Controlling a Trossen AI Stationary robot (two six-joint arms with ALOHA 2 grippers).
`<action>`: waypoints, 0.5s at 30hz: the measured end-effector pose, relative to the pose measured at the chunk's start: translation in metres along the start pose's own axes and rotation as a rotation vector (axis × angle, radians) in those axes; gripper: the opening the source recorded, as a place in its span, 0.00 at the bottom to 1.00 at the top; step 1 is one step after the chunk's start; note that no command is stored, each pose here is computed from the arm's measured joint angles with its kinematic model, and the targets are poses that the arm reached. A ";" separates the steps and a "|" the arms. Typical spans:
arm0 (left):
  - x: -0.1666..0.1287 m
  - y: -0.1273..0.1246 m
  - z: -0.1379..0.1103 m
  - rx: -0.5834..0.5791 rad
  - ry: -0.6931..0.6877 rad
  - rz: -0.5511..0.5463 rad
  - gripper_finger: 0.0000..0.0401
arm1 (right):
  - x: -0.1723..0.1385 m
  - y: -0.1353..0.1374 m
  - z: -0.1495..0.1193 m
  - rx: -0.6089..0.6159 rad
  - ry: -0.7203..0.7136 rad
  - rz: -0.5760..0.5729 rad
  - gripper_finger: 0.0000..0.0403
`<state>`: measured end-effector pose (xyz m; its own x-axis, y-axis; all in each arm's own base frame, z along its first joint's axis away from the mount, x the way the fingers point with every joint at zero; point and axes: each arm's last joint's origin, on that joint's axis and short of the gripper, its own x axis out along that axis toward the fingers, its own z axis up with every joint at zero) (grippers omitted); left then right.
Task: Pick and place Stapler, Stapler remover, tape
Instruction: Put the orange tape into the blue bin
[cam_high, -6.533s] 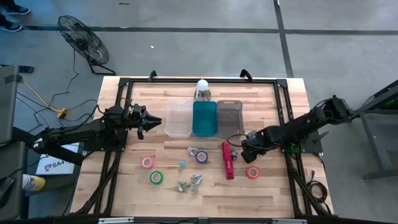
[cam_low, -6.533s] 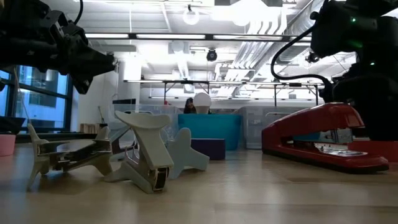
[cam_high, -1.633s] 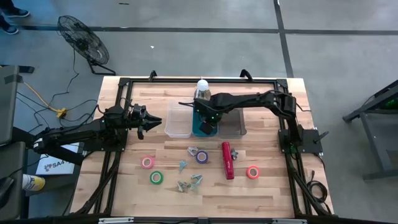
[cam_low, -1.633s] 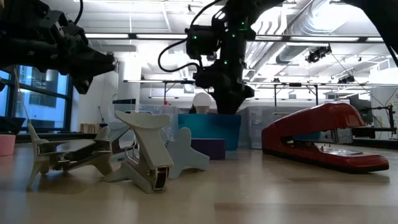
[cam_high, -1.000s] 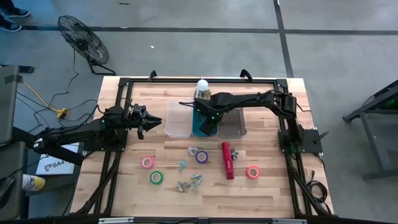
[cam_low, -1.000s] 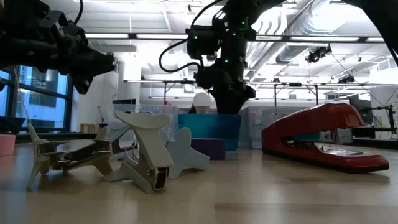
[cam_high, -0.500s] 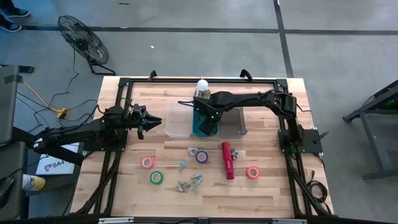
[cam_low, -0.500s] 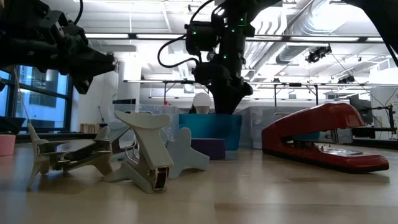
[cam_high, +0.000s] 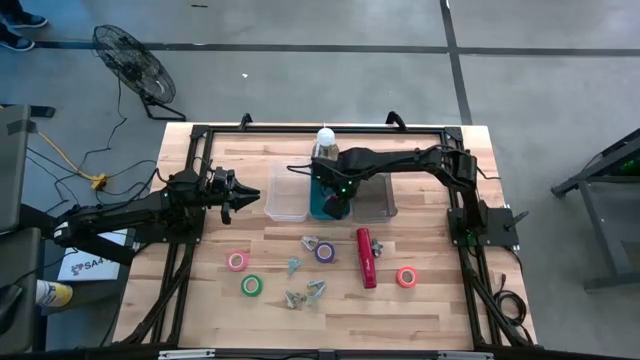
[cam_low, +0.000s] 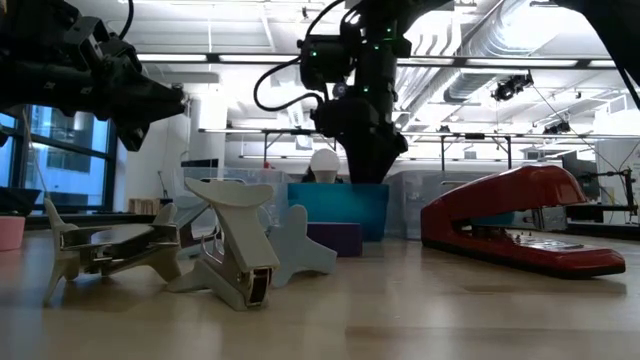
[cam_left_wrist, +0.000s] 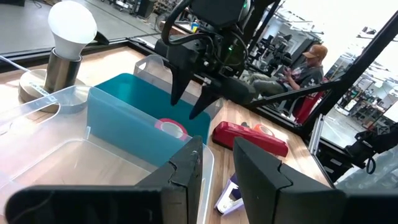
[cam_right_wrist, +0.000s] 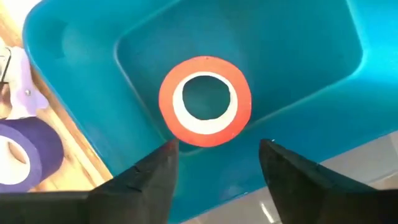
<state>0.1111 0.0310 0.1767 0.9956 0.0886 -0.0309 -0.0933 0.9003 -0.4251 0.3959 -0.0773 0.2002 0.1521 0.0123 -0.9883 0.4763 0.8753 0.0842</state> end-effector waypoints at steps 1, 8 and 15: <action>0.000 0.000 0.000 0.000 -0.001 0.000 0.22 | -0.001 0.000 0.000 -0.002 -0.001 0.007 0.57; 0.000 0.000 0.000 0.000 -0.002 0.003 0.22 | -0.028 0.002 -0.008 0.015 -0.035 0.039 0.59; 0.000 0.000 0.000 0.000 -0.002 0.003 0.22 | -0.067 0.013 -0.033 0.010 -0.014 0.057 0.57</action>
<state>0.1110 0.0311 0.1768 0.9953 0.0921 -0.0307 -0.0964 0.9000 -0.4250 0.3634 -0.0507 0.2632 0.1915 0.0555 -0.9799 0.4752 0.8683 0.1421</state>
